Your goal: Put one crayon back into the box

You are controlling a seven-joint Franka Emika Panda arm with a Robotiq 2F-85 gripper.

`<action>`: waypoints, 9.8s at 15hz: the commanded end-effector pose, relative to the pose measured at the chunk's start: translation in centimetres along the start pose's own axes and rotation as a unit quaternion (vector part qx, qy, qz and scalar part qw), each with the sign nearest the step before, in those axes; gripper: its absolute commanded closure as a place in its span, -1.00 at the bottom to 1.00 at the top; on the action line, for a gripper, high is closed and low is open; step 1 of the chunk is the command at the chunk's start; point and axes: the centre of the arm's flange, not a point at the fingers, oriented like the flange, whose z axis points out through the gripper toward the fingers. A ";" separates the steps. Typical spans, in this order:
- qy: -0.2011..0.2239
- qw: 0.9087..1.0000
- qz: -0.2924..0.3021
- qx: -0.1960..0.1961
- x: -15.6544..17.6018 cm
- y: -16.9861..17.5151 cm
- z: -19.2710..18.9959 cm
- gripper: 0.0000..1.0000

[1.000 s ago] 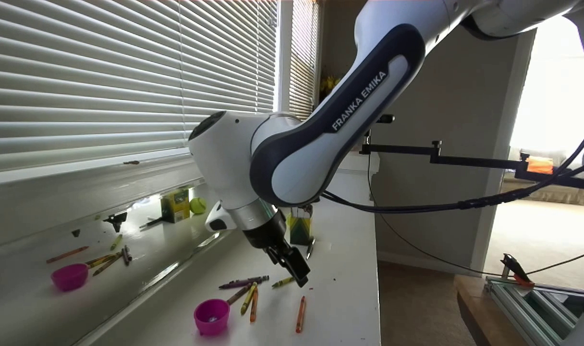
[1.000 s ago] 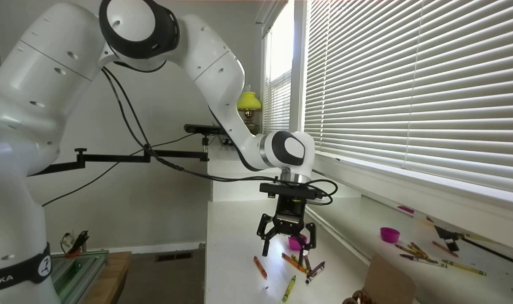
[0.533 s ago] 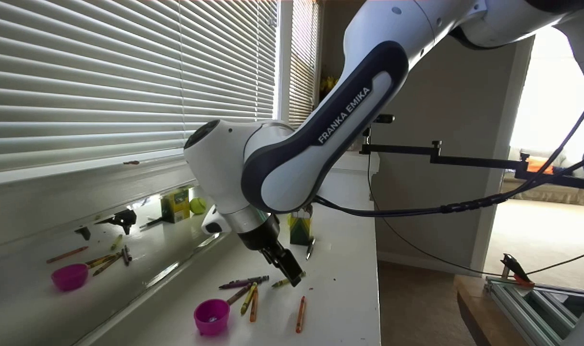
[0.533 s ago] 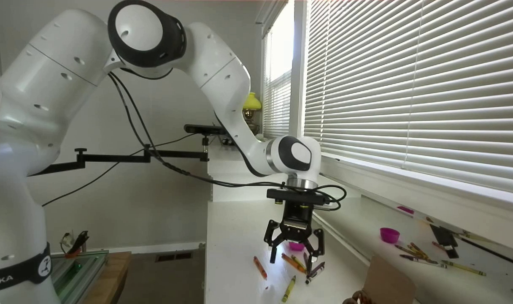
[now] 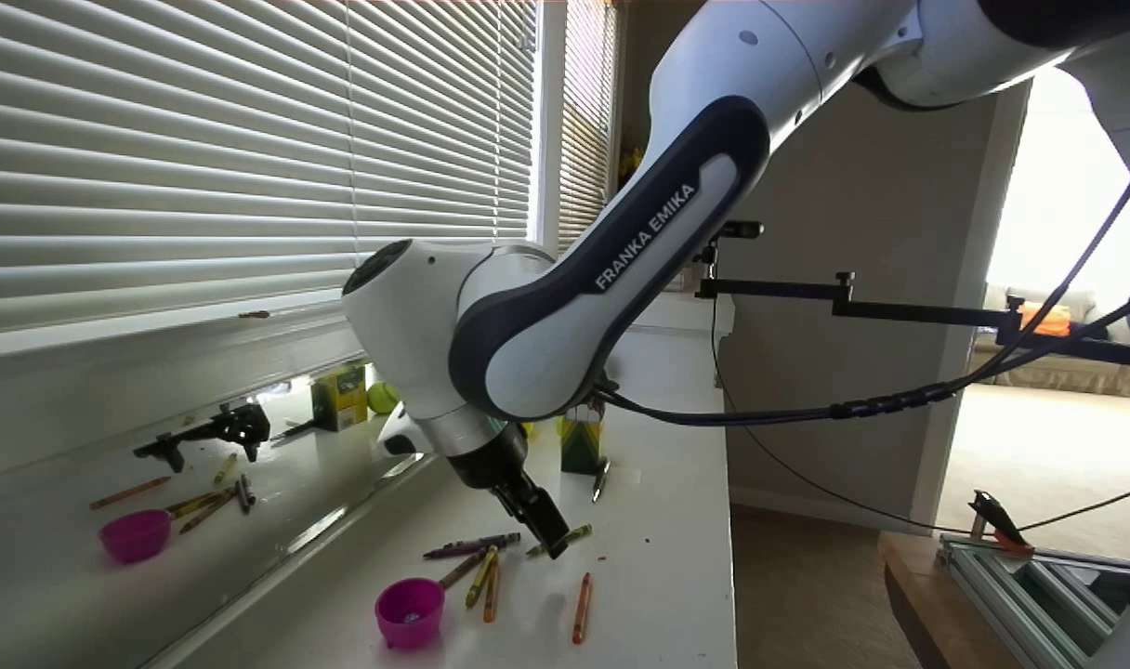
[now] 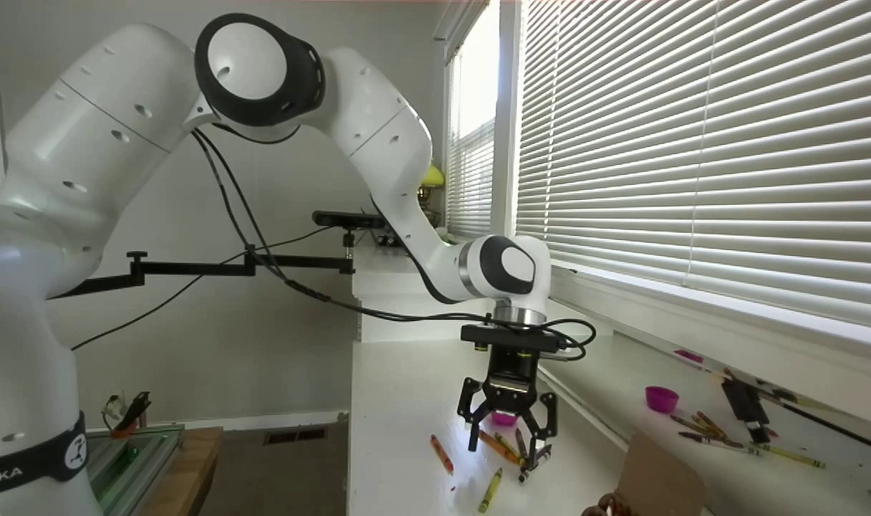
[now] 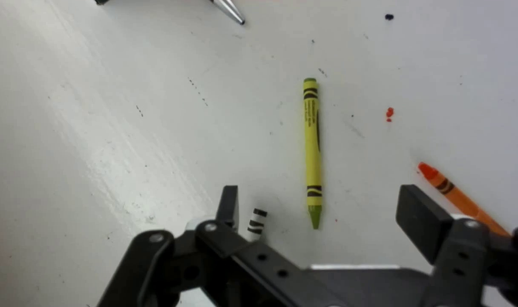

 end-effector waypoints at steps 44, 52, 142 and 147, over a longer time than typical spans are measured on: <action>0.041 0.997 -0.007 -0.059 -8.3 -2.1 -9.9 0.95; 0.093 0.989 0.076 -0.091 -18.1 -4.2 -11.0 0.95; 0.337 0.490 0.772 -0.222 -24.8 5.8 0.6 0.95; 0.343 0.498 0.764 -0.223 -24.1 5.5 0.7 0.95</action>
